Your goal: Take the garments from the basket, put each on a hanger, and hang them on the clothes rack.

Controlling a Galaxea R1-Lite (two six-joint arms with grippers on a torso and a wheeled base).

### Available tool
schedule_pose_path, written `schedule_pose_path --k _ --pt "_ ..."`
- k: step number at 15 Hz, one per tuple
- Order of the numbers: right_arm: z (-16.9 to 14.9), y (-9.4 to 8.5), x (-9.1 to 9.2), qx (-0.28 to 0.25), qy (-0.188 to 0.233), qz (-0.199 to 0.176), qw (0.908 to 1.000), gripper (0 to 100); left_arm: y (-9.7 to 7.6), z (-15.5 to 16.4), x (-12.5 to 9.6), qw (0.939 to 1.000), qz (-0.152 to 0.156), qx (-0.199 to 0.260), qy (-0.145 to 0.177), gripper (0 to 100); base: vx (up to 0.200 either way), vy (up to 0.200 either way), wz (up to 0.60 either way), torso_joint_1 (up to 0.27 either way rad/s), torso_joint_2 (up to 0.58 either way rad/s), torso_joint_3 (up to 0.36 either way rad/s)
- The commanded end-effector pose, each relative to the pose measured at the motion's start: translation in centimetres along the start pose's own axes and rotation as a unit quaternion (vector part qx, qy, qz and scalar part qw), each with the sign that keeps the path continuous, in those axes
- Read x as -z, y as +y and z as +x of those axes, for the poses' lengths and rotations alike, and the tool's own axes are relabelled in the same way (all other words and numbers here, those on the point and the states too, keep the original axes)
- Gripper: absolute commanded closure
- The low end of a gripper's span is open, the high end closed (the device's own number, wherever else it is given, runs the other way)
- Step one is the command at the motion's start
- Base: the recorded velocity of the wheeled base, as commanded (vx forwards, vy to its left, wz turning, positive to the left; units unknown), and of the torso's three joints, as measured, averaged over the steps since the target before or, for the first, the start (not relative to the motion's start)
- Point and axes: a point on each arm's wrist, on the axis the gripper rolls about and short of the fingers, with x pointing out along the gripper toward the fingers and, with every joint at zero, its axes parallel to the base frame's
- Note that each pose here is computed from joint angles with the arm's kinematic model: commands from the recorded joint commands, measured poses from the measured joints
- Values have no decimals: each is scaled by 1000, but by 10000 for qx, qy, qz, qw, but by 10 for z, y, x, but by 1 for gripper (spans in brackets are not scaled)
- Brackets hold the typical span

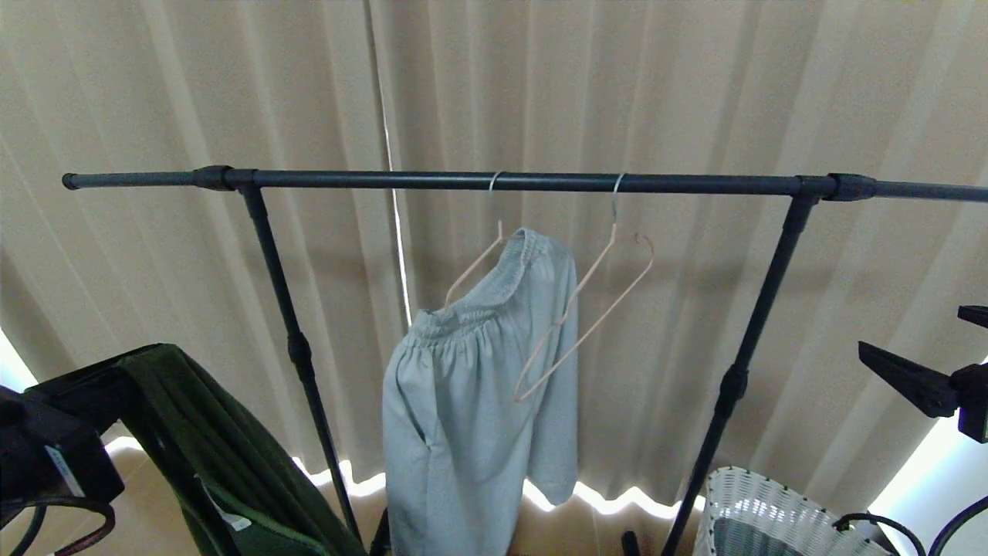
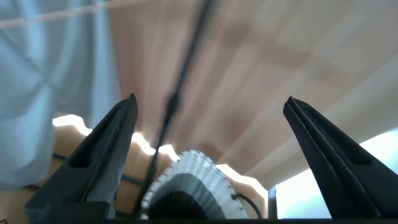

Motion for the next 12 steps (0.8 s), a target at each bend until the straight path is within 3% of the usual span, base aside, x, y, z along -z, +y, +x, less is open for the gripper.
schedule_pose_path --k 1,6,12 --pt "1 0 0 -4 0 -5 10000 0 0 0 0 10000 -1 1 -3 100 0 200 0 -2 -2 7" --pt "1 0 0 -8 14 2 10000 0 0 -1 2 10000 25 3 12 100 0 200 0 1 3 3" --pt "0 1 1 -21 35 -17 10000 0 1 -10 1 9998 94 -4 -156 100 0 0 0 0 0 0"
